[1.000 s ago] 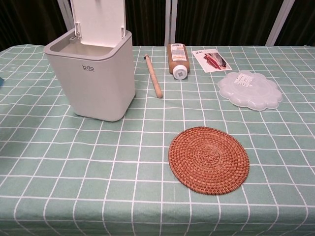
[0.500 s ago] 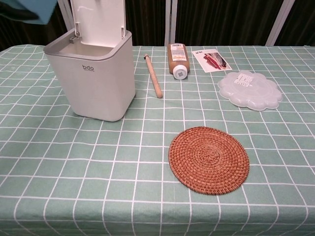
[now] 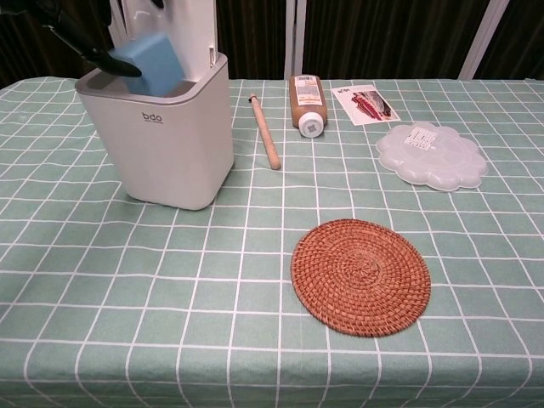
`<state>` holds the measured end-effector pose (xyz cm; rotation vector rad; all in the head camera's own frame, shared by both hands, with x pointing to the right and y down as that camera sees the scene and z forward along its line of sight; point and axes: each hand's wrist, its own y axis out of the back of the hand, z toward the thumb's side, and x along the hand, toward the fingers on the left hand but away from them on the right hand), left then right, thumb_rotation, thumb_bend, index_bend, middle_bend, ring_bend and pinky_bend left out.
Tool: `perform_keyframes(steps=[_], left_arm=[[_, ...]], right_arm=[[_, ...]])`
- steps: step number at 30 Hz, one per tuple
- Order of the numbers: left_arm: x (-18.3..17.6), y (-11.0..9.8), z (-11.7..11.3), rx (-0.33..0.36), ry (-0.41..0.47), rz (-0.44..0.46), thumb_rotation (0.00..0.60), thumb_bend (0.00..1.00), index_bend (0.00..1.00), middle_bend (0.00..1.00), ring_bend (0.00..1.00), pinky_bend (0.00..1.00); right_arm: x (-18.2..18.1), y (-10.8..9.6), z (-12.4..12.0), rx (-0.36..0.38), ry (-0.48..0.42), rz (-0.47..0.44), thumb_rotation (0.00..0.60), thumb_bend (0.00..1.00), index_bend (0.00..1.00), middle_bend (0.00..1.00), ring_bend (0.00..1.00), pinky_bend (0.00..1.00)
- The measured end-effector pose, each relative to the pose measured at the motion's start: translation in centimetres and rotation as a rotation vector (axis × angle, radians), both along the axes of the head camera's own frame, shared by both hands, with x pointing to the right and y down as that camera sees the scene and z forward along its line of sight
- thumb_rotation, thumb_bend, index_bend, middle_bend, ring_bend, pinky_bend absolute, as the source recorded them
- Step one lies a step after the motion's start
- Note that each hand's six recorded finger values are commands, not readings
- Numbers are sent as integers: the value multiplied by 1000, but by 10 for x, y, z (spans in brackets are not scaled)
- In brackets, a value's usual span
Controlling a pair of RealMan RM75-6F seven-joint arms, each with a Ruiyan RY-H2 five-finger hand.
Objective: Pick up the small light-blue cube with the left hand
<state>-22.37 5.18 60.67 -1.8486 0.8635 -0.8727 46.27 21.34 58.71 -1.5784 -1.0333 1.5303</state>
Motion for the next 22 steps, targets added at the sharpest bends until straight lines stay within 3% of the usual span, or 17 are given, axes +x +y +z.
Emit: perform_keyframes(steps=[8,14,18,22], left_arm=[[-31,21,-25,47,-19,-46,600,0,96,136,75,297],[-90,69,-25,13,-149,-144,600,0,111,145,76,294],[-141,110,-19,-46,-267,-254,600,0,137,145,75,289],[-182,138,-15,-69,-373,-344,600,0,168,145,75,269]], right_arm=[[-5,0,2,-4,-9,-10,600,360,0,0,0,0],[-8,0,-2,9,-16,-14,600,360,0,0,0,0],[-10,1,-4,12,-13,-22,600,360,0,0,0,0],[-14,2,-1,3,-11,-30,600,360,0,0,0,0]])
